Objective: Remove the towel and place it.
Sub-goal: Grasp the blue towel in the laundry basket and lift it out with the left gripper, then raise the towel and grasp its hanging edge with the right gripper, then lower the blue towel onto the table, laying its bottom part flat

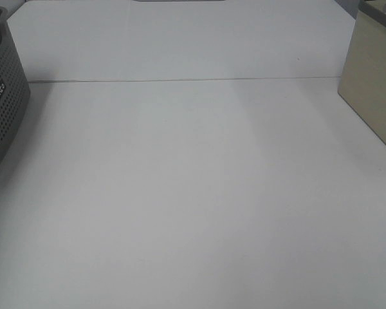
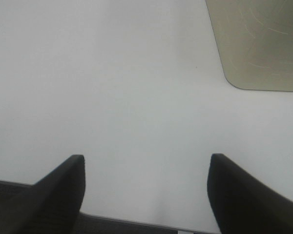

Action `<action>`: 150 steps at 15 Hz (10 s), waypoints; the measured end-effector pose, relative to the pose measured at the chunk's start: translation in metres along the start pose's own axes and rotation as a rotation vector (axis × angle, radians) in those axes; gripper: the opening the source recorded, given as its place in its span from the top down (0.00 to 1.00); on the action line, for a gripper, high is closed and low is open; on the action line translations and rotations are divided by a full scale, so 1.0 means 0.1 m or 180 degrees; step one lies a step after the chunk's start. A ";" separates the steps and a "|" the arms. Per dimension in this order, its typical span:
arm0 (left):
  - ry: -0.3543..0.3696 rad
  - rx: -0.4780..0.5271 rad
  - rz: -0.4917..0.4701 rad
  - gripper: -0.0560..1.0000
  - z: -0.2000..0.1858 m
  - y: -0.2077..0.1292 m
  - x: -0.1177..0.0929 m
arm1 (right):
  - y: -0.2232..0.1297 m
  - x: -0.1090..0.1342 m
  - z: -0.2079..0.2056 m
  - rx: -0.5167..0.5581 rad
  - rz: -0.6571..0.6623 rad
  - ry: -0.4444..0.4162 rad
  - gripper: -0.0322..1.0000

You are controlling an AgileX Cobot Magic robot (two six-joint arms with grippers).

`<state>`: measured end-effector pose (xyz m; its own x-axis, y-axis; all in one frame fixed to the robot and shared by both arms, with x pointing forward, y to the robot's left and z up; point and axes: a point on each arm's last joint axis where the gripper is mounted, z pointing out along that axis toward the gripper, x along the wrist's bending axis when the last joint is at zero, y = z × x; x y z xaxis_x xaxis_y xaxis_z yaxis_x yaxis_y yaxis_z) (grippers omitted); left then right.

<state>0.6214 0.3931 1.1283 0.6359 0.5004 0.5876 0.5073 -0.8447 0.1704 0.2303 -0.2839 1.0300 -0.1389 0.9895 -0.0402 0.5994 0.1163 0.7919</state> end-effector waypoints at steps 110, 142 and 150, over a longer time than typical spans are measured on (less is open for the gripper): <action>0.3037 -0.4456 -0.1024 0.95 -0.57 2.91 -0.04 | 4.61 0.39 2.64 -0.2774 -0.0550 0.0207 0.95; -0.0392 -0.2003 -0.1011 0.95 -1.58 2.16 -0.41 | 4.00 0.56 1.63 0.0080 -0.0952 0.1631 0.95; -0.0360 -0.2207 -0.0879 0.95 -2.08 2.20 -0.66 | 3.93 0.53 1.15 0.0118 -0.0783 0.1731 0.95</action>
<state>0.5701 0.1347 1.2912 0.6134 0.6962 0.3729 0.1983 -0.5928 0.7806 0.5498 -0.1758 1.2691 -0.6549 0.7483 0.1059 0.5243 0.3490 0.7767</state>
